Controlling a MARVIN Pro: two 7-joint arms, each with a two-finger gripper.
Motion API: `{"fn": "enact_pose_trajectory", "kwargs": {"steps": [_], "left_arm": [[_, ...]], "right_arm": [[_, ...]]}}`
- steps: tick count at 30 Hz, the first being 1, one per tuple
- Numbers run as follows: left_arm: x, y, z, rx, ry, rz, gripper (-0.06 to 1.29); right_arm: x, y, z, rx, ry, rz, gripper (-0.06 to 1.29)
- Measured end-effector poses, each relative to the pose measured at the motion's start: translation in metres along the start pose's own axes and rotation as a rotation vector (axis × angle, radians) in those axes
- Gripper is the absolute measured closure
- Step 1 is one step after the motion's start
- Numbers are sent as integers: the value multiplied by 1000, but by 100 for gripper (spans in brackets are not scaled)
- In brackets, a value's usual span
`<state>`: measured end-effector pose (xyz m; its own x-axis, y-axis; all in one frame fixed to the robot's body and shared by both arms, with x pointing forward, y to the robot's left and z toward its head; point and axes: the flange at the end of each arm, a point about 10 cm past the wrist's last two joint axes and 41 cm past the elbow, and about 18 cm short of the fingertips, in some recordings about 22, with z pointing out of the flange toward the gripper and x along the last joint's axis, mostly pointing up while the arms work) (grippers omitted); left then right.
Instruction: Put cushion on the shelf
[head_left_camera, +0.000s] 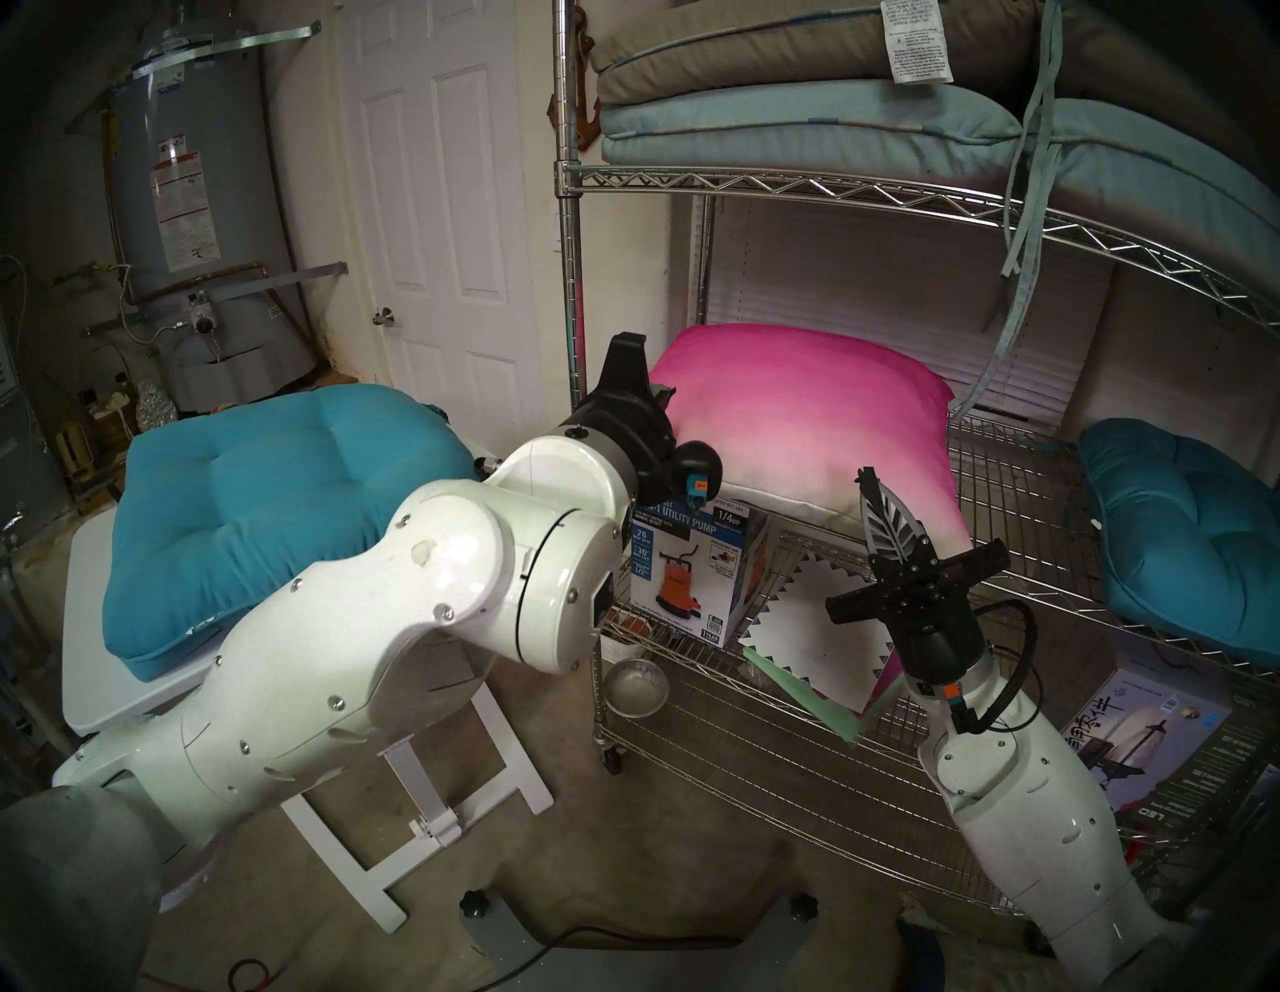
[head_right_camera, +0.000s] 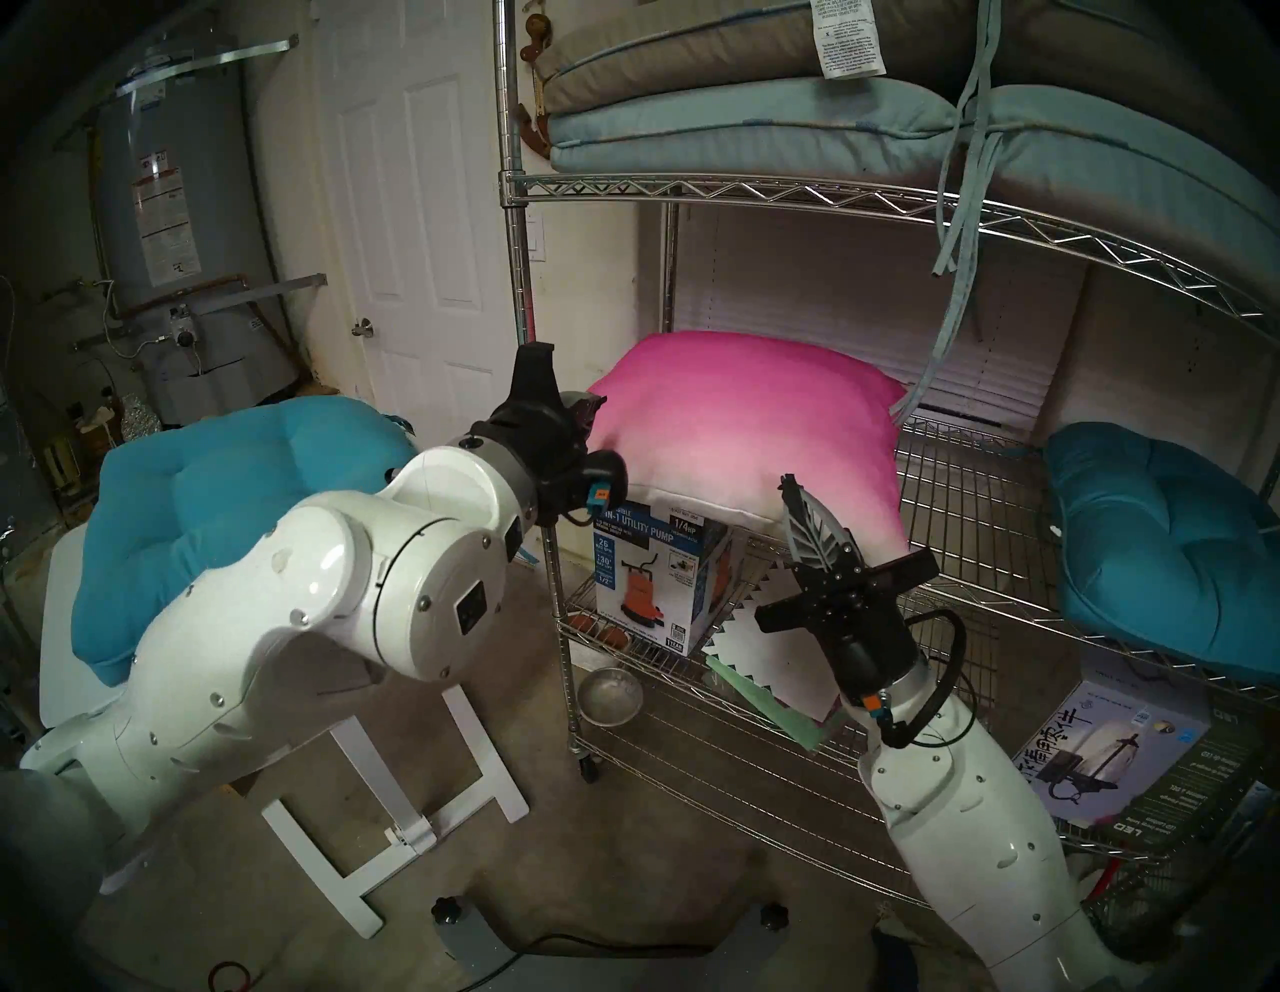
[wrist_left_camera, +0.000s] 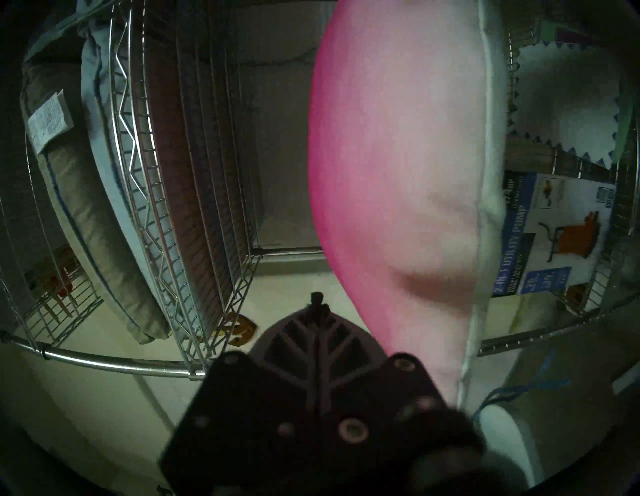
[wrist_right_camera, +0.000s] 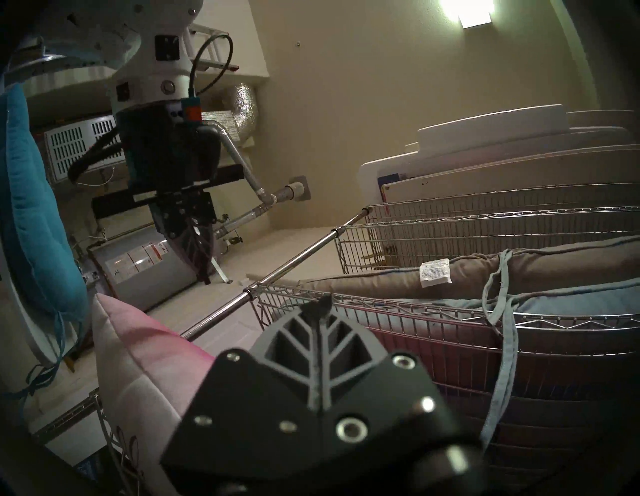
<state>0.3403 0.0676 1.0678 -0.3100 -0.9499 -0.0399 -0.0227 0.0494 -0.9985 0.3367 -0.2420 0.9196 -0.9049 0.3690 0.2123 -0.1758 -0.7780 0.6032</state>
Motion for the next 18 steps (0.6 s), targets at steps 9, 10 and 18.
{"fn": "enact_pose_trajectory", "kwargs": {"steps": [9, 10, 18], "left_arm": [[-9, 7, -7, -35, -63, 16, 126], [-10, 9, -5, -37, -70, 17, 126], [-24, 32, 21, -69, -111, 35, 126]], "right_arm": [[6, 9, -1, -11, 3, -7, 125], [7, 9, -1, -11, 3, -8, 125], [13, 12, -3, -9, 5, -5, 125]]}}
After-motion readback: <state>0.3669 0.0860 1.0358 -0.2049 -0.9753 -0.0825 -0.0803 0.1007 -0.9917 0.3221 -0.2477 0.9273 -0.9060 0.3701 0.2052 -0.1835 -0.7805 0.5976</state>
